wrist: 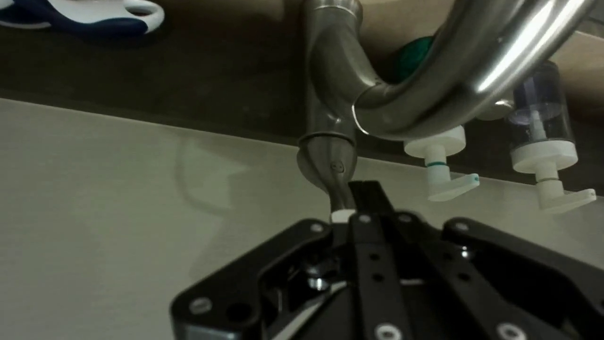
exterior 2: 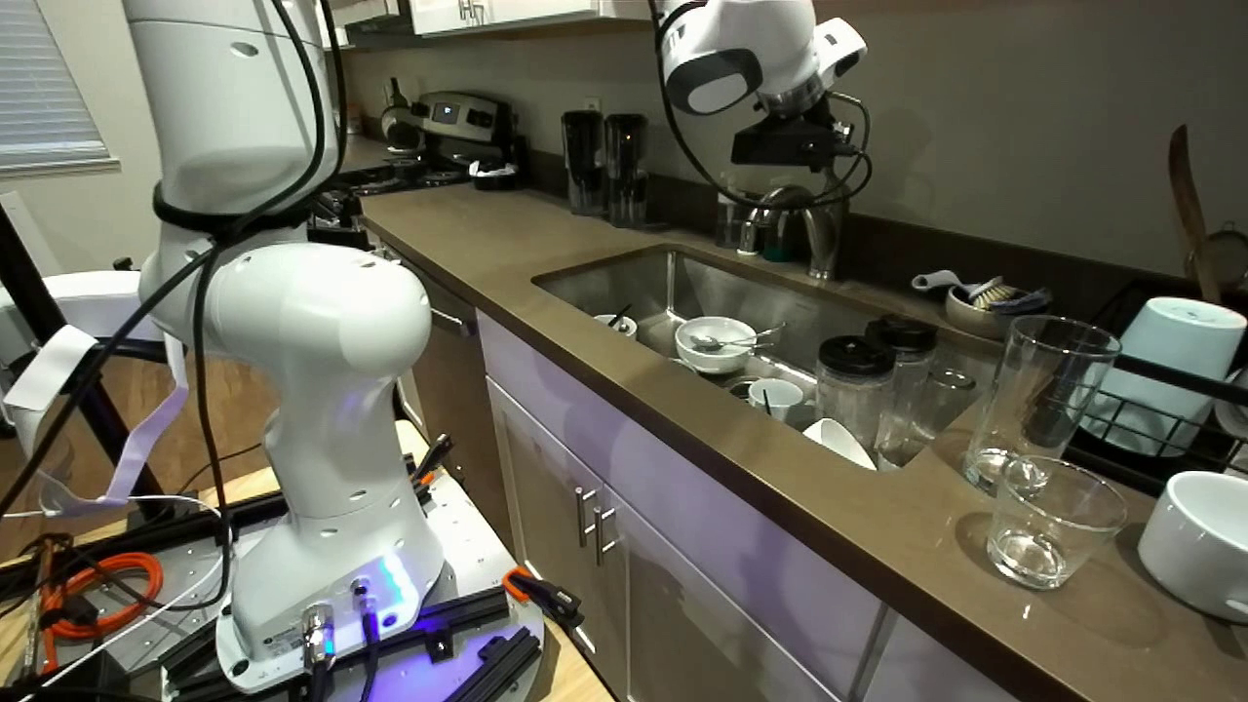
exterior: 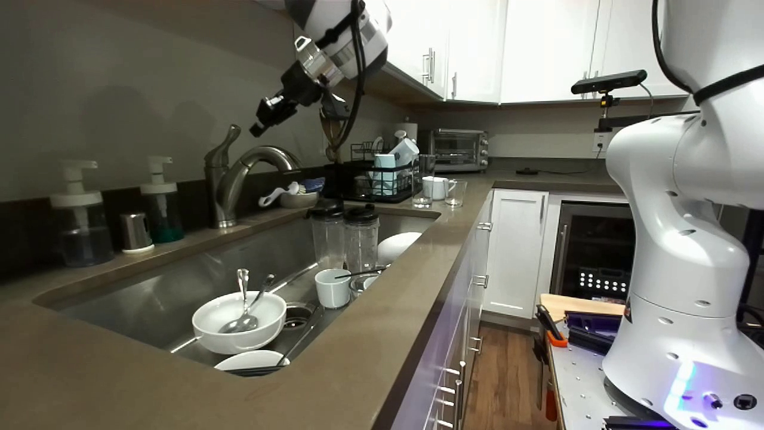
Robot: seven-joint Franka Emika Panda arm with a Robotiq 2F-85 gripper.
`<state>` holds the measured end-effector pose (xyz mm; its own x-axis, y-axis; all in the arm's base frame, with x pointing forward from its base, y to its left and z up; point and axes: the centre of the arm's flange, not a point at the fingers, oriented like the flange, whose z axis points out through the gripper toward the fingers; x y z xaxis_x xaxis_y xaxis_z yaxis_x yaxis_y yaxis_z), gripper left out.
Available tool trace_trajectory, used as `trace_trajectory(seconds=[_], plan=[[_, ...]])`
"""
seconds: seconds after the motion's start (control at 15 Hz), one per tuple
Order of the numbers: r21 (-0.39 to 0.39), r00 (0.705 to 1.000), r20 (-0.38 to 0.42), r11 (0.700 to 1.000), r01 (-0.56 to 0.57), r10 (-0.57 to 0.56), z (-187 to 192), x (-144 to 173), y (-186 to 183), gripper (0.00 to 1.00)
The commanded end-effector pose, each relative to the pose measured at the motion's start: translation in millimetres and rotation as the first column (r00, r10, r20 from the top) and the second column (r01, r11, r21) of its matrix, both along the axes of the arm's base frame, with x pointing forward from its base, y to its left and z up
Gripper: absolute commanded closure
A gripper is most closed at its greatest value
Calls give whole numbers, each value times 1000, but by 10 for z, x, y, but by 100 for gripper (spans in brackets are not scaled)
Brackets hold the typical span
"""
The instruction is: Push the faucet handle backwards
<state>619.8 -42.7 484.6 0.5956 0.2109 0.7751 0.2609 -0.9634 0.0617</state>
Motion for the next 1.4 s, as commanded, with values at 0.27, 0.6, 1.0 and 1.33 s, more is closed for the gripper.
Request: trace_trajectory(seconds=[0.27,0.6,1.0,1.33], plan=[[-6,999,16,999,-38,38,-260,524,-201,100],[12,999,-24,999,-47,47,-208,477,-166,100],[12,997,-42,998,-60,60,-124,352,-101,100],[30,994,-49,995,-94,95,-60,324,-43,100]])
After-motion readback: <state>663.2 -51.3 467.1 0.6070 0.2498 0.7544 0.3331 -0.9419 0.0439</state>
